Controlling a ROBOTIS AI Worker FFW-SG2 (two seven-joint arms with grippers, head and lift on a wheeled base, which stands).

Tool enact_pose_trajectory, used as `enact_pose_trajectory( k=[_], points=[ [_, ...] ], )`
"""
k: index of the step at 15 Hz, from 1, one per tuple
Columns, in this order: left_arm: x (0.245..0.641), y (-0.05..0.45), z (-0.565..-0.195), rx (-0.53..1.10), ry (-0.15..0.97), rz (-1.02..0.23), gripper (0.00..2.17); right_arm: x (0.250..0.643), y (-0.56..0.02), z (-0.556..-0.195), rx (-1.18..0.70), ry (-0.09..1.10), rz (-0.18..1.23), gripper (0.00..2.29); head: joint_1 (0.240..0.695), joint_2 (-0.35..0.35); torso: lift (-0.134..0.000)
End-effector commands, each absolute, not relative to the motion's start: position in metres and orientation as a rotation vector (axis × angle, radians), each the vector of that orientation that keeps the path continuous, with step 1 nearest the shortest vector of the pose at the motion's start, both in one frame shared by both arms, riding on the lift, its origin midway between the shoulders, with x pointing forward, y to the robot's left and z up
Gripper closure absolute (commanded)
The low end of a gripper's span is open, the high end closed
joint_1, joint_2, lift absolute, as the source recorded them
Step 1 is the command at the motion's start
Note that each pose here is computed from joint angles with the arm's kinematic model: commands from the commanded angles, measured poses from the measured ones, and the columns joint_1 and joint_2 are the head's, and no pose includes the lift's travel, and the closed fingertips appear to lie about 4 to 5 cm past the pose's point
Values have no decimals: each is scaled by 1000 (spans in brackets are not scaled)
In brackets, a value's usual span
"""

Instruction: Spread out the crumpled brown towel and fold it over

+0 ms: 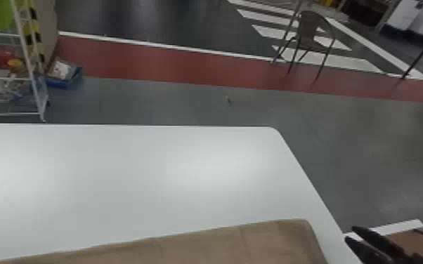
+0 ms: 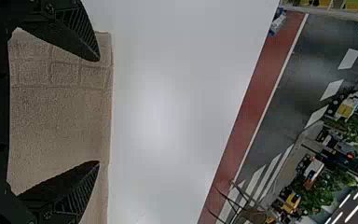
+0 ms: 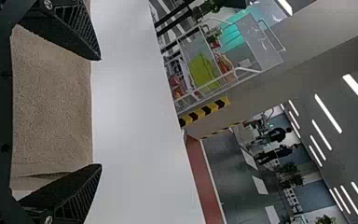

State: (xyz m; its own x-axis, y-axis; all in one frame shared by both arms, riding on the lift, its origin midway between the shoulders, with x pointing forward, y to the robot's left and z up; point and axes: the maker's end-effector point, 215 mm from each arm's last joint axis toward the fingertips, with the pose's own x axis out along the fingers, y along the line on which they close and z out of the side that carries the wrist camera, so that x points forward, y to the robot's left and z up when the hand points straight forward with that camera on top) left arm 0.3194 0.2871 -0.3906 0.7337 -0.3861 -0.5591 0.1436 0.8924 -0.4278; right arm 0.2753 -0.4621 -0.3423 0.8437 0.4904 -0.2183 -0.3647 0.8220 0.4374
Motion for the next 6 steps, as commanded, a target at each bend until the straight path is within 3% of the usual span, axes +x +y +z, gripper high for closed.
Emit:
enact_pose_trajectory(
  k=[1,3,6],
  points=[
    [326,291,-389,-365,683,-284,117,280,-461,-342,430,333,455,60,695,-341,-123],
    [330,292,-391,-356,686,-272,117,286,-461,-341,492,339,445,66,695,-331,-123],
    [335,297,-401,-358,700,-243,120,294,-467,-339,434,363,410,97,695,-313,-123]
  ],
)
